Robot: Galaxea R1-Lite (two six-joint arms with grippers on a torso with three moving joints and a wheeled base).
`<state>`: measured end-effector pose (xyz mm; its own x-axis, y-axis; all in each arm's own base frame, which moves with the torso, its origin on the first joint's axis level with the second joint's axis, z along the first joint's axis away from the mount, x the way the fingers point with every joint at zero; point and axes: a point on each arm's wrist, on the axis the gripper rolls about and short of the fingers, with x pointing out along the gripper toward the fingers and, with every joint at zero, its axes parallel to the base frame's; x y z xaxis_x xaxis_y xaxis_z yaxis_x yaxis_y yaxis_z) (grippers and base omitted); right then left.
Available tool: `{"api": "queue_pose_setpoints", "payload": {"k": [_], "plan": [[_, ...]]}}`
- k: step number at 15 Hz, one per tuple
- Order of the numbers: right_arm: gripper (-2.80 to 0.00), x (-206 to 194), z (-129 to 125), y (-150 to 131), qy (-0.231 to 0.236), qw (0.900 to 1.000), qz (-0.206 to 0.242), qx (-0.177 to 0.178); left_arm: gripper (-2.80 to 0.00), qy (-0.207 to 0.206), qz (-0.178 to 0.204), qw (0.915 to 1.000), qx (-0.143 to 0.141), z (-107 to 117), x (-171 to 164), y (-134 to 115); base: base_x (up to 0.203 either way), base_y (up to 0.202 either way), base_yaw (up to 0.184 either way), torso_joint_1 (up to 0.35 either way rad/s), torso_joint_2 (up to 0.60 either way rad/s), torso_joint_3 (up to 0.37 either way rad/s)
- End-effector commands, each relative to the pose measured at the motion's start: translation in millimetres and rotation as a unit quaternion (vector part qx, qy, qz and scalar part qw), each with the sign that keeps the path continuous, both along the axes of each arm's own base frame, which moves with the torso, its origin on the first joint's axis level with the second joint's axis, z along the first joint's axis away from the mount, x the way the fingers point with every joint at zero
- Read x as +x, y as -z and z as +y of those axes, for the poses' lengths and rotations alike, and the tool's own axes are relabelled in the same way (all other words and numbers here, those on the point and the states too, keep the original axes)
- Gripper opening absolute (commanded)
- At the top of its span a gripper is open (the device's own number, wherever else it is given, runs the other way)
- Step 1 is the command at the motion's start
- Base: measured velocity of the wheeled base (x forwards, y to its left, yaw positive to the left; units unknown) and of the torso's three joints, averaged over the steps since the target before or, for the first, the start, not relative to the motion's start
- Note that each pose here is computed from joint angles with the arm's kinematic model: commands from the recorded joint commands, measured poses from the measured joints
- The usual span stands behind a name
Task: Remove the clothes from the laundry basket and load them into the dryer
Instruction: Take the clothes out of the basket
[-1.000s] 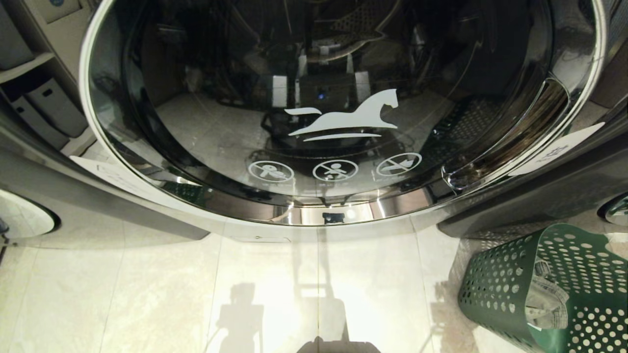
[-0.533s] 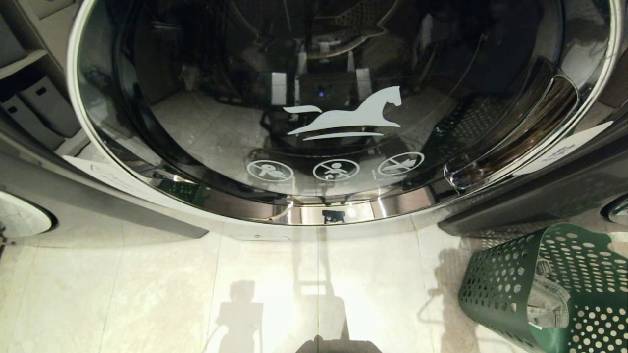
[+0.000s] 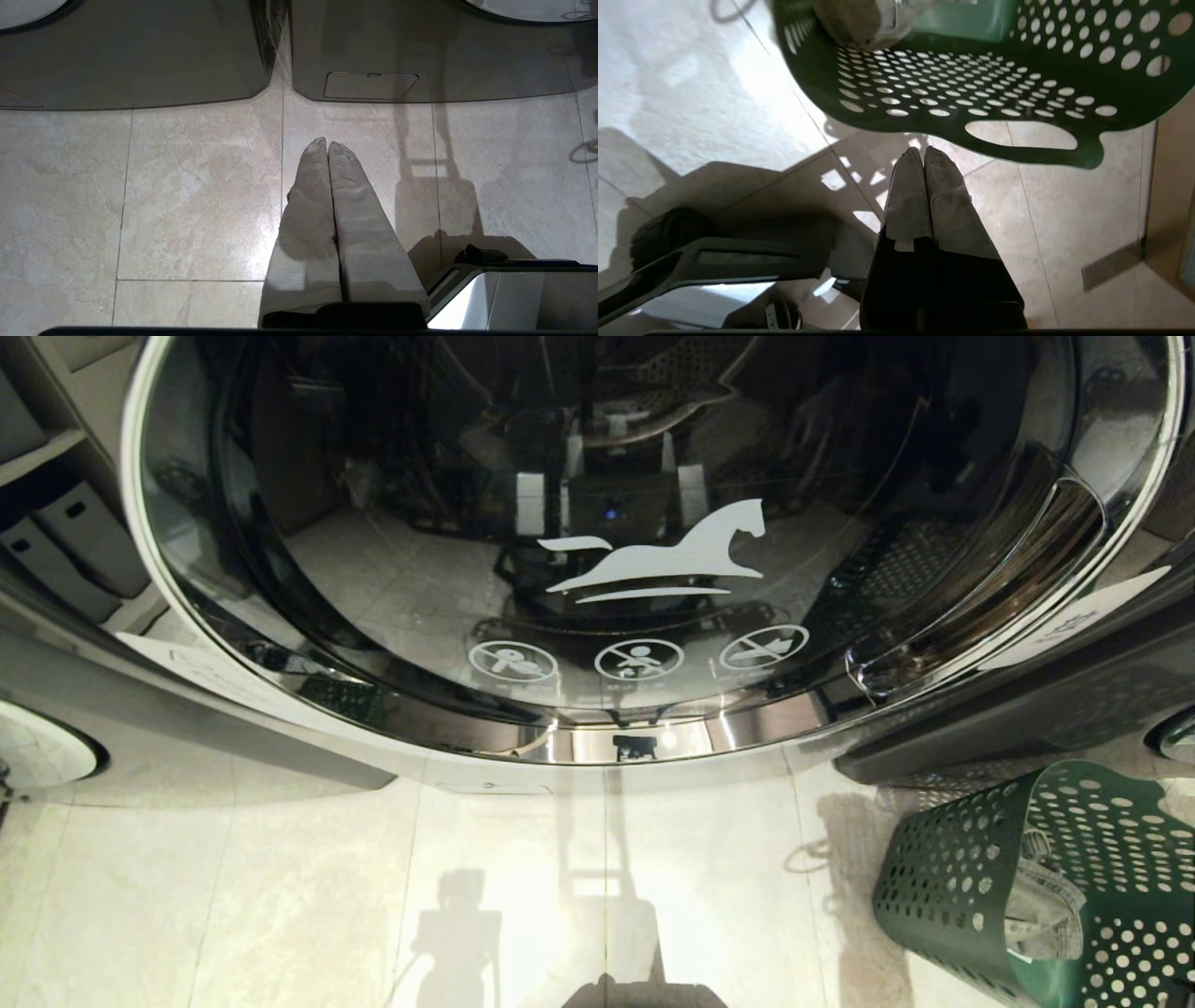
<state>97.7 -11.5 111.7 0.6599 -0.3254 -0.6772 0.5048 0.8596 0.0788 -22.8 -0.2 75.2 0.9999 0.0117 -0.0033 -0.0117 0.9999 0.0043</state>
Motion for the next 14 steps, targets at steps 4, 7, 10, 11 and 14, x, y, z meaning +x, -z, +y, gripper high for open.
{"api": "queue_pose_setpoints", "payload": {"k": [4, 7, 10, 11, 14], "plan": [[-2.8, 53, -27, 37, 0.077, 0.995, 0.055, 0.02, -2.8, 0.0, 0.0, 1.0, 0.0, 0, 0, 0, 0.0, 0.0, 0.0, 0.0, 0.0, 0.0], [-2.8, 82, -60, 45, 0.102, 0.994, 0.037, 0.026, -2.8, 0.0, 0.0, 1.0, 0.0, 0, 0, 0, 0.0, 0.0, 0.0, 0.0, 0.0, 0.0], [-2.8, 100, -109, 45, 0.101, 0.995, -0.009, 0.008, -2.8, 0.0, 0.0, 1.0, 0.0, 0, 0, 0, 0.0, 0.0, 0.0, 0.0, 0.0, 0.0], [-2.8, 98, -122, 46, 0.081, 0.996, -0.023, -0.003, -2.8, 0.0, 0.0, 1.0, 0.0, 0, 0, 0, 0.0, 0.0, 0.0, 0.0, 0.0, 0.0], [-2.8, 86, -128, 68, 0.068, 0.997, 0.005, 0.029, -2.8, 0.0, 0.0, 1.0, 0.0, 0, 0, 0, 0.0, 0.0, 0.0, 0.0, 0.0, 0.0]]}}
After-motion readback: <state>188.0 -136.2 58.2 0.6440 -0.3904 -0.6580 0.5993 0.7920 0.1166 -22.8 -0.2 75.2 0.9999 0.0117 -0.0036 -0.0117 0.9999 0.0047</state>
